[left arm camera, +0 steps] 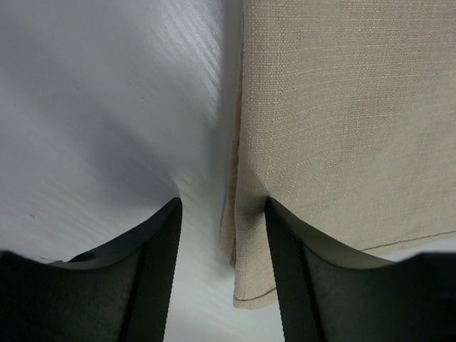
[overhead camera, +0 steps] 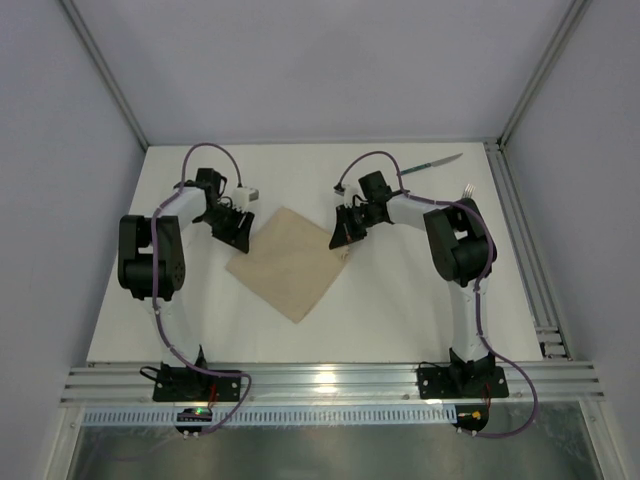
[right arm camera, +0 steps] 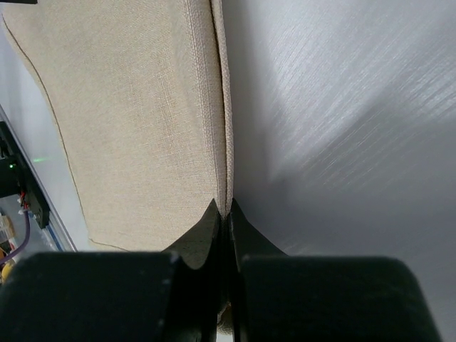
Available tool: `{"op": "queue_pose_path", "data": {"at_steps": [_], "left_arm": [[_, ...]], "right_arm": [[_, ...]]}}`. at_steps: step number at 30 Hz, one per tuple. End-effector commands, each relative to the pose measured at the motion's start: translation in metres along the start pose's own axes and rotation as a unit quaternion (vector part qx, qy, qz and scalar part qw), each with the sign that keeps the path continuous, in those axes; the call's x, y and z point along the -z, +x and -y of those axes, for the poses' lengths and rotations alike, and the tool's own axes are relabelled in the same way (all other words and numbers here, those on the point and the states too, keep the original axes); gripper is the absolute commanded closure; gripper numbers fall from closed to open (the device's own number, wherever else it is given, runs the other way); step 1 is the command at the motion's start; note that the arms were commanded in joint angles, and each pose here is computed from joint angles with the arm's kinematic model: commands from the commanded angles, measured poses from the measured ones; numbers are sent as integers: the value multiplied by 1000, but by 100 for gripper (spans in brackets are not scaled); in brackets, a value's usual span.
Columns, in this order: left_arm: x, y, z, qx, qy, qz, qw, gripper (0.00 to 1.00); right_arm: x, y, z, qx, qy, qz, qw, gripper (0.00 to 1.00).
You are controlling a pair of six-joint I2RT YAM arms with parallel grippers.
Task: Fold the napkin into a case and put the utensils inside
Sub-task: Smooth out the lower triangle-folded napkin at the center of the board.
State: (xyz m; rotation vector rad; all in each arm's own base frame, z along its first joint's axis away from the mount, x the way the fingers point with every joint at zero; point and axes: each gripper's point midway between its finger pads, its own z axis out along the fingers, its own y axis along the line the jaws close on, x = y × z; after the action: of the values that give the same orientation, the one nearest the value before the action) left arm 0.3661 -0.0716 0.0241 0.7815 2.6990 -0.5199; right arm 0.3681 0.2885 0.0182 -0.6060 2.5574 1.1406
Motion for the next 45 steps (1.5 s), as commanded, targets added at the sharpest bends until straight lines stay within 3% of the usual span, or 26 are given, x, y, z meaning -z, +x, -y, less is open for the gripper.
{"op": "queue_pose_path", "data": {"at_steps": [1,4,11,12,14,30,34,41,43,45], "left_arm": [[-11,19,18,12,51,-18,998,48],[-13,27,22,17,58,-28,998,61],[-8,41,51,18,110,-60,992,76],[-6,42,54,14,113,-61,992,80],[2,41,60,8,112,-53,992,100],[67,31,106,-6,127,12,992,100],[46,36,86,9,95,-6,995,100],[-5,32,37,35,29,-22,999,100],[-15,36,35,47,37,-33,998,100],[-20,39,37,52,45,-33,997,99]], "right_arm": [[7,0,2,6,27,8,1000,96],[8,-2,1,7,26,12,1000,96],[14,-9,-10,6,13,25,1000,96],[15,-11,-13,9,11,28,1000,96],[20,-14,-17,12,11,34,999,96],[76,-20,-85,44,-44,74,995,96],[62,-20,-71,33,-37,64,997,96],[27,-36,-5,5,65,46,997,96],[19,-33,6,-5,78,33,996,86],[22,-39,10,-1,97,41,995,69]]}}
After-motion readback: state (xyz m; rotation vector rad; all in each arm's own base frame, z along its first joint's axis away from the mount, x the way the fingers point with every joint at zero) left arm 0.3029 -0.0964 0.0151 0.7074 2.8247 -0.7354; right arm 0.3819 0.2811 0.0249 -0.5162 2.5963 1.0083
